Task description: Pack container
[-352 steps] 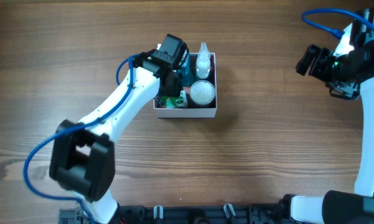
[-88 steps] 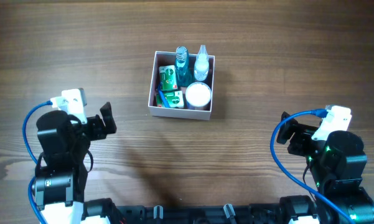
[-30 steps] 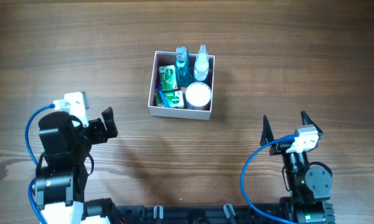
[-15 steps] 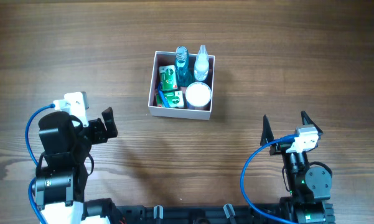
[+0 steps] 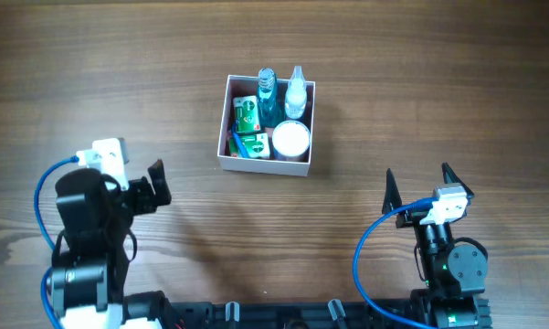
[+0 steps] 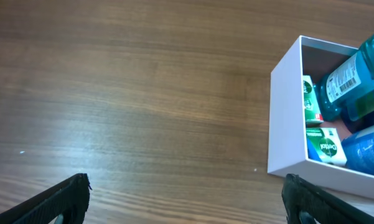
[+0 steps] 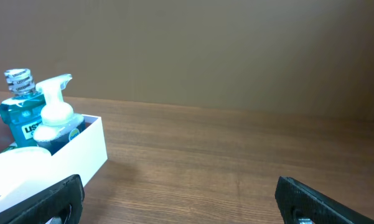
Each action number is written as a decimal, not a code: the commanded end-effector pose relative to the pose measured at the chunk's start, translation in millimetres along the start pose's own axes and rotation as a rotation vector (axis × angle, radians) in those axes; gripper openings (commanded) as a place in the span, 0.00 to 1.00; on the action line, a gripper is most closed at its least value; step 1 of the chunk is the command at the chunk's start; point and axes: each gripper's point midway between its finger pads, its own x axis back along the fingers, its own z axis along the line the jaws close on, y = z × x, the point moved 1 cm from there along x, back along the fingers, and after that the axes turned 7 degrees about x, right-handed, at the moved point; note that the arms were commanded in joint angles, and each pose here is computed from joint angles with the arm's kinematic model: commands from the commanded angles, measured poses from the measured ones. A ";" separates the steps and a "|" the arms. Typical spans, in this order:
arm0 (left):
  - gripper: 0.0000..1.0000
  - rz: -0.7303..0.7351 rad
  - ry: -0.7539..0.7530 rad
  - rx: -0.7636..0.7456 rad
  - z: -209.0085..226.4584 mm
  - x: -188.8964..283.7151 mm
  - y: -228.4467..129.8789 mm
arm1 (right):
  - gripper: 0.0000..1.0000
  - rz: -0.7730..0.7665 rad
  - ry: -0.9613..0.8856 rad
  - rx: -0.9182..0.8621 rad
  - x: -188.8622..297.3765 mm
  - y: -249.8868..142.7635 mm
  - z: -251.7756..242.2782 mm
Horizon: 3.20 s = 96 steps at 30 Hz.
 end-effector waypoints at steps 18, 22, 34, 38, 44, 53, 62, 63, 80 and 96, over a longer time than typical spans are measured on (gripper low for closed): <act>1.00 -0.379 -0.149 -0.083 -16.0 21.6 -29.8 | 1.00 -0.011 0.012 0.002 0.4 2.1 1.9; 1.00 -0.417 -0.181 -0.091 -18.6 5.6 -38.9 | 1.00 -0.011 0.012 0.002 0.4 2.1 1.9; 1.00 -0.564 -0.201 -0.084 -17.6 -8.7 -37.8 | 1.00 -0.011 0.012 0.002 0.4 2.1 1.9; 1.00 -0.553 -0.191 -0.085 -16.1 -10.6 -40.1 | 1.00 -0.011 0.012 0.002 0.4 2.1 1.9; 1.00 -0.543 -0.238 -0.090 -26.8 -9.7 -43.1 | 1.00 -0.011 0.012 0.002 0.4 2.1 1.9; 1.00 -0.533 -0.279 -0.086 -35.5 -8.5 -45.6 | 1.00 -0.011 0.012 0.002 0.4 2.1 1.9; 1.00 -0.532 -0.285 -0.089 -36.7 -8.3 -46.0 | 1.00 -0.011 0.012 0.002 0.4 2.1 1.9; 1.00 -0.532 -0.285 -0.089 -36.7 -8.3 -46.0 | 1.00 -0.011 0.012 0.002 0.4 2.1 1.9; 1.00 -0.535 -0.271 -0.083 -33.4 -8.7 -44.9 | 1.00 -0.011 0.012 0.002 0.4 2.1 1.9; 1.00 -0.536 -0.271 -0.083 -33.5 -8.7 -44.8 | 1.00 -0.011 0.012 0.002 0.4 2.1 1.9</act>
